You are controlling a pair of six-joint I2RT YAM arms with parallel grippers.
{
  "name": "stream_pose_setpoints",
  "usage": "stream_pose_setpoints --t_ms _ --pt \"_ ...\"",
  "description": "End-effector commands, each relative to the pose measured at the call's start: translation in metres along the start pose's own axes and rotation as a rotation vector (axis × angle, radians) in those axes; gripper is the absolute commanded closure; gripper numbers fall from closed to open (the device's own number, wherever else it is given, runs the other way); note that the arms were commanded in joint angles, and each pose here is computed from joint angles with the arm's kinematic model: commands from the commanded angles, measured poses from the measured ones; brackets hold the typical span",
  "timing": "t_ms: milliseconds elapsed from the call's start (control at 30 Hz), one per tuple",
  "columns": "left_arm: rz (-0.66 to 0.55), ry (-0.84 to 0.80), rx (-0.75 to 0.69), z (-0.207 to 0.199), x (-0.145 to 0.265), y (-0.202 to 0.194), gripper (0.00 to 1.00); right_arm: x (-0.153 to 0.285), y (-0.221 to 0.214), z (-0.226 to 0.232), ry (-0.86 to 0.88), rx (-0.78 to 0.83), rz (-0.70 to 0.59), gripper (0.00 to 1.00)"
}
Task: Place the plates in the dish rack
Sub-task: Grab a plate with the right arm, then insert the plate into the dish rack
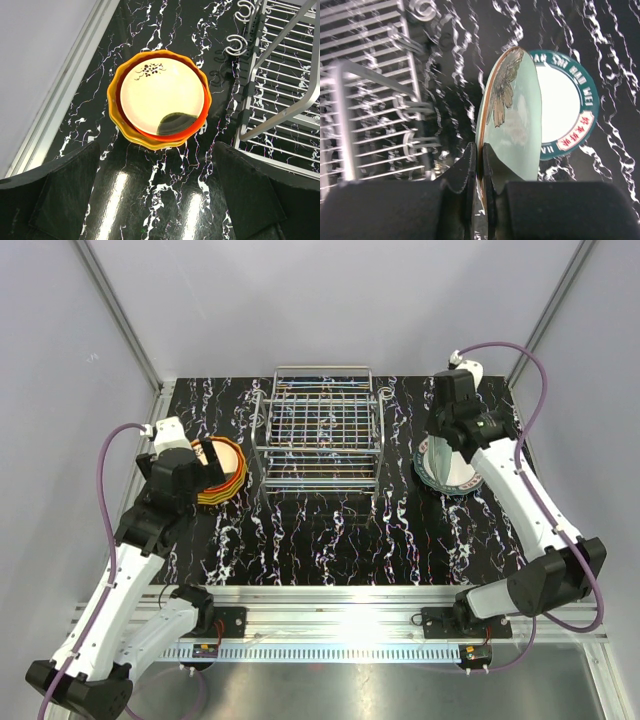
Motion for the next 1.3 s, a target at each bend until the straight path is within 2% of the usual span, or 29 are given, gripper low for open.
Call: stream_pose_setpoints --t_ms 0,733,1267 --pt "-0.048 -0.02 0.019 -0.002 0.0 0.011 0.01 0.06 0.064 0.02 0.2 -0.13 -0.23 1.0" --pt "-0.028 -0.099 0.006 -0.012 -0.006 0.01 0.01 0.154 0.12 0.056 0.661 -0.31 -0.239 1.0" --pt "0.021 -0.174 -0.036 -0.024 -0.015 0.005 0.01 0.168 0.135 0.097 0.924 -0.393 -0.158 1.0"
Point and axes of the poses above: each gripper's point midway between its finger pads, its own x axis back along the fingers, its own z axis along the line the jaws close on, y = z × x, the point moved 10 cm from there along x, back along the fingers, and after that the axes turned 14 degrees about -x, right-handed, at the moved point
